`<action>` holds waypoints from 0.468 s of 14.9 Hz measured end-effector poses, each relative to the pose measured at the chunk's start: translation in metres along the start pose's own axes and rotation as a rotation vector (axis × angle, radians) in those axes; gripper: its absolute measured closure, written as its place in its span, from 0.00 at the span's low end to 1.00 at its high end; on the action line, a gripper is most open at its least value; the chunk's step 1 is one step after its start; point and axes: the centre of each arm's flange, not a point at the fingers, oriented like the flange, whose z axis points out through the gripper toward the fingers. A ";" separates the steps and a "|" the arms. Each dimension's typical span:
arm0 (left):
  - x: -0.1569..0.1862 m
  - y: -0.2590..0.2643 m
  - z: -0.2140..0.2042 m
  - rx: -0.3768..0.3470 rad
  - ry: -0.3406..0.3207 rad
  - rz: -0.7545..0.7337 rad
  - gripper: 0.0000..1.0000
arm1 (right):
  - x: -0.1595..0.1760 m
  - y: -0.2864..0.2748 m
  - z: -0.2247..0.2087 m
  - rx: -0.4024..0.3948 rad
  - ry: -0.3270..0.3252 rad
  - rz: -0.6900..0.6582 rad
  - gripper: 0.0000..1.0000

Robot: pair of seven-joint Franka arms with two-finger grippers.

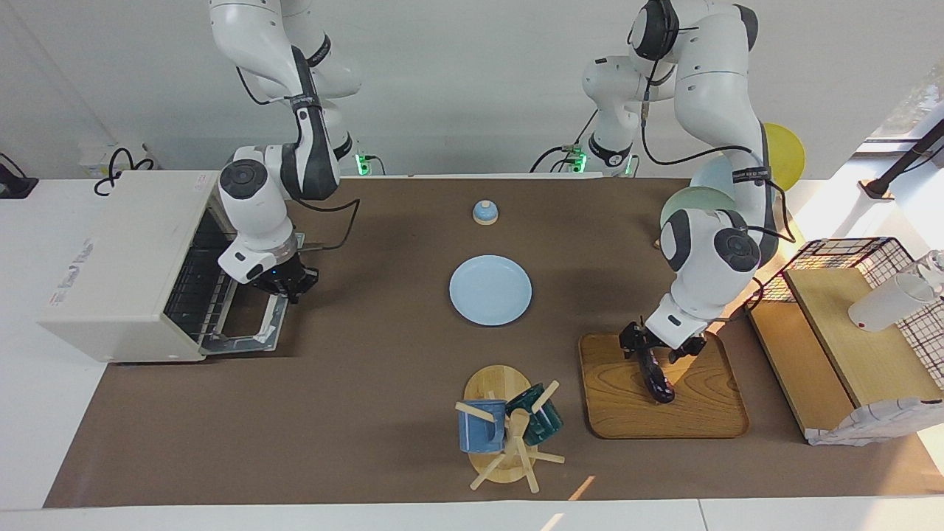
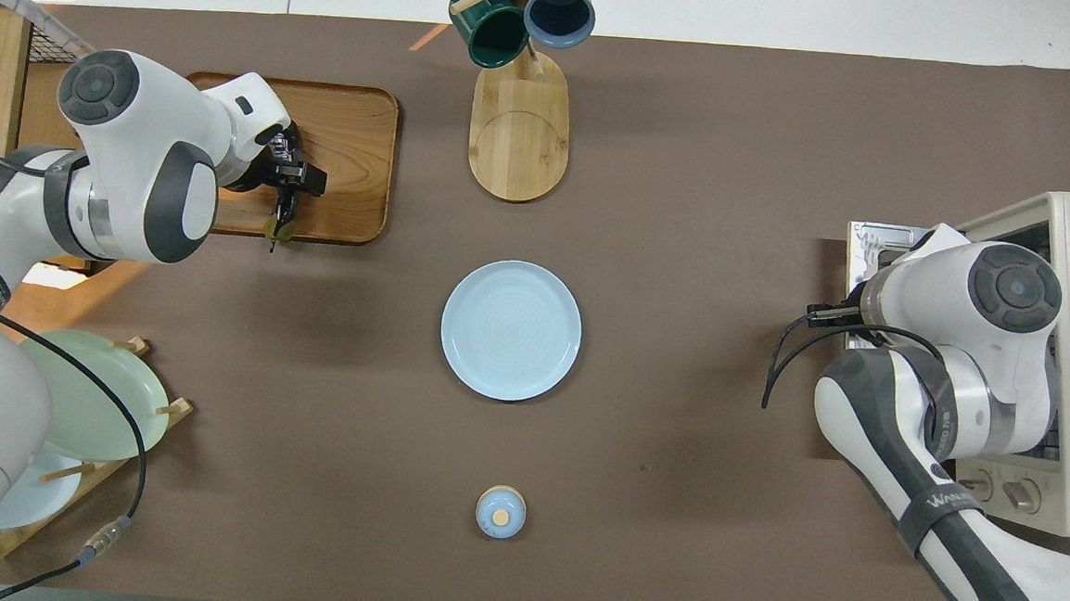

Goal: Put eggplant into oven

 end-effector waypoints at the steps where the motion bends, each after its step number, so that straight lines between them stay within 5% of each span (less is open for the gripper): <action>1: 0.000 0.000 0.000 0.000 0.000 0.000 0.28 | -0.002 0.000 0.003 0.001 0.001 0.000 0.99; 5: 0.003 -0.002 -0.008 -0.001 -0.014 -0.003 0.71 | -0.006 -0.001 0.008 0.002 0.000 0.001 0.99; 7: 0.010 -0.002 -0.025 -0.021 -0.031 -0.016 0.71 | -0.007 -0.002 0.009 0.002 -0.001 0.006 0.99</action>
